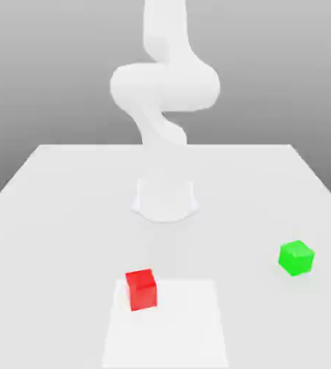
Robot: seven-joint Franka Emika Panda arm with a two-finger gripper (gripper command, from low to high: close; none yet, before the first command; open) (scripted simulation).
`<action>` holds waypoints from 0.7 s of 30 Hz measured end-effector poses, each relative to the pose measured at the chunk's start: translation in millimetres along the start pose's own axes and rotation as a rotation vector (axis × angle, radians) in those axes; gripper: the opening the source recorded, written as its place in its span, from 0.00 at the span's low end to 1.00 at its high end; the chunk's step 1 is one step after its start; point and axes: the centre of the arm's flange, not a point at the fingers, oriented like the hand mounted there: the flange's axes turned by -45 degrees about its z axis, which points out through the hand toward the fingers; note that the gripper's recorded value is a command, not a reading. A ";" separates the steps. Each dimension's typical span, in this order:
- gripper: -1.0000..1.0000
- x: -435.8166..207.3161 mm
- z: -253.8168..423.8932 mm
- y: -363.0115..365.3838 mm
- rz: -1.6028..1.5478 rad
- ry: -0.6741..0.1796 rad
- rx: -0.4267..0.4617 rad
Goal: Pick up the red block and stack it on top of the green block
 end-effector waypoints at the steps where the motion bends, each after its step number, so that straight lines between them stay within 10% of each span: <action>1: 0.50 -7.1 26.6 4.2 -0.011 -0.038 0.005; 17: 0.50 -285.6 317.5 35.6 -0.230 -0.669 0.082; 21: 0.50 -326.7 346.4 37.2 -0.251 -0.712 0.088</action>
